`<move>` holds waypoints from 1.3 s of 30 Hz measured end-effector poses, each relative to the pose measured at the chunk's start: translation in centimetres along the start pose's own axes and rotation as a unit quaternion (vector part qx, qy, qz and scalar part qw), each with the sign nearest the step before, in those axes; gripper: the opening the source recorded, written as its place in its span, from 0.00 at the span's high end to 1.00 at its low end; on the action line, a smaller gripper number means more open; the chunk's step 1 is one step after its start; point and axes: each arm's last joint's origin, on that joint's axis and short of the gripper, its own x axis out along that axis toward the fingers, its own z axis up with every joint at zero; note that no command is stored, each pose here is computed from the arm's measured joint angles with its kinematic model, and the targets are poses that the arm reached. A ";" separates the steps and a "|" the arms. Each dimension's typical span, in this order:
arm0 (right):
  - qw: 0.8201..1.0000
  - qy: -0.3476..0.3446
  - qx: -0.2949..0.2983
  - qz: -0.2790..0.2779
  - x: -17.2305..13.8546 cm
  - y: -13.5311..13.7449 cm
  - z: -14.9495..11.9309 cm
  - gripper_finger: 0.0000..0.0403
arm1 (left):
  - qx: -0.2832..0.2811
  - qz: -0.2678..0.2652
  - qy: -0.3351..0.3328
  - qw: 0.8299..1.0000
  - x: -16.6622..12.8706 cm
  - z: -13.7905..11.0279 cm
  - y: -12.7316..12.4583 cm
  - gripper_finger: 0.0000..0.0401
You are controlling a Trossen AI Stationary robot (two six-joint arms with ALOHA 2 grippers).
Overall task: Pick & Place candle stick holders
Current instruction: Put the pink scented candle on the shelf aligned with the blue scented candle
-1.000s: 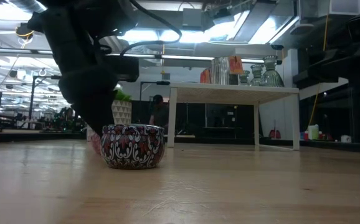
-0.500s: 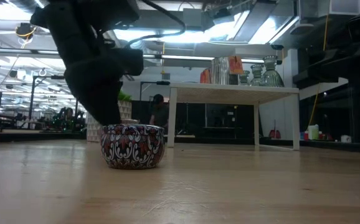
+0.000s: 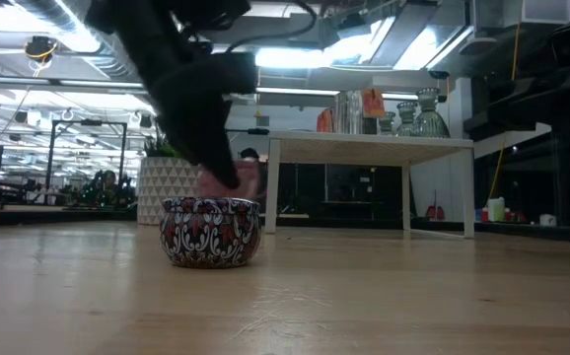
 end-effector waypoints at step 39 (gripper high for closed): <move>1.000 0.000 0.000 0.000 0.0 0.0 0.0 0.66 | 0.127 -0.031 -0.152 0.980 -5.6 9.4 -1.2 0.26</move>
